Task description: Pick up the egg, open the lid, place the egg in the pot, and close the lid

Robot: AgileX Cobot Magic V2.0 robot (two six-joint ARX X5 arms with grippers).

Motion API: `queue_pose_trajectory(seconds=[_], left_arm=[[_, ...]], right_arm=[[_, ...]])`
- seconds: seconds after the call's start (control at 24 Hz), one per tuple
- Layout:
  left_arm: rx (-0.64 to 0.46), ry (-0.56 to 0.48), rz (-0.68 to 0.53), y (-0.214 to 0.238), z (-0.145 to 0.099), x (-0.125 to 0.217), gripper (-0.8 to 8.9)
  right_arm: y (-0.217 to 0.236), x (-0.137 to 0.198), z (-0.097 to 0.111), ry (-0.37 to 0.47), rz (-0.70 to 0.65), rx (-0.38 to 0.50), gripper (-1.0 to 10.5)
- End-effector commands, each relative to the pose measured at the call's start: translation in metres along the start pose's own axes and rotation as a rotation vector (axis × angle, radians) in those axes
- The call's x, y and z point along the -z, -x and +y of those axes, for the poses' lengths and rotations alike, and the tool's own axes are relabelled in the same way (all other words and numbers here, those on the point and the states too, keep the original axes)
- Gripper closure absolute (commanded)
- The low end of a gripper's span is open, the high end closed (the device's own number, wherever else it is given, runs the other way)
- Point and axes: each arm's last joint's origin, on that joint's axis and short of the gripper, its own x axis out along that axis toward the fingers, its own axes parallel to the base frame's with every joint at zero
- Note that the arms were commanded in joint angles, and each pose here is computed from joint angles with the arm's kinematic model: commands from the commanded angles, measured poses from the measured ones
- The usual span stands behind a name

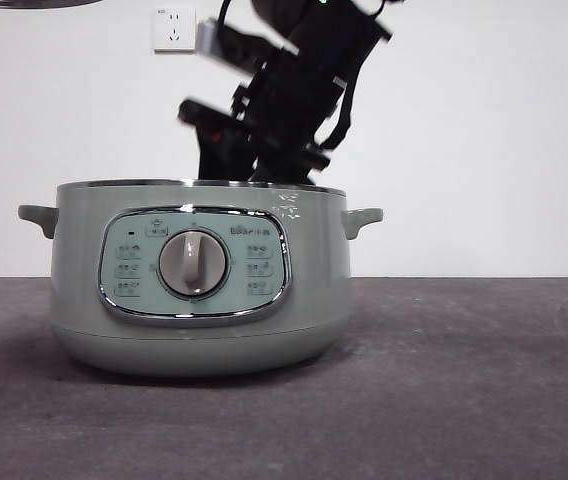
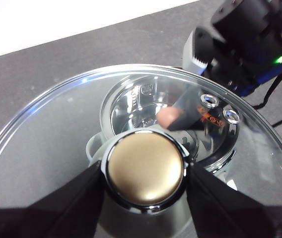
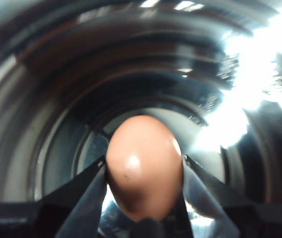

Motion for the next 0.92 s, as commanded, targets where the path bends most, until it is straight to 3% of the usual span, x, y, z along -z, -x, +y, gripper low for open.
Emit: queue_pose_trajectory(seconds=[0.04,0.58,0.62,0.75,0.79,0.92], left_arm=[[0.003,0.015,-0.063,0.004,0.000,-0.005,8.22],[0.005,0.020,-0.063,0.004,0.000,-0.005,8.22],[0.005,0.020,-0.063,0.004,0.000,-0.005,8.22],[0.005,0.020,-0.062,0.004,0.000,-0.005,8.22],[0.005,0.020,-0.062,0.004,0.000,-0.005,8.22],[0.005,0.020,-0.062,0.004,0.000,-0.005,8.22]], right_arm=[[-0.013,0.002,0.001,0.030,0.006,-0.001,9.6],[-0.039,0.018,-0.001,0.042,0.090,0.005,9.6],[-0.039,0.017,-0.001,0.042,0.090,0.005,9.2],[-0.039,0.017,-0.001,0.021,0.085,0.010,5.2],[-0.038,0.016,-0.001,0.009,0.081,0.012,4.6],[-0.028,0.008,-0.001,-0.003,0.046,0.021,4.4]])
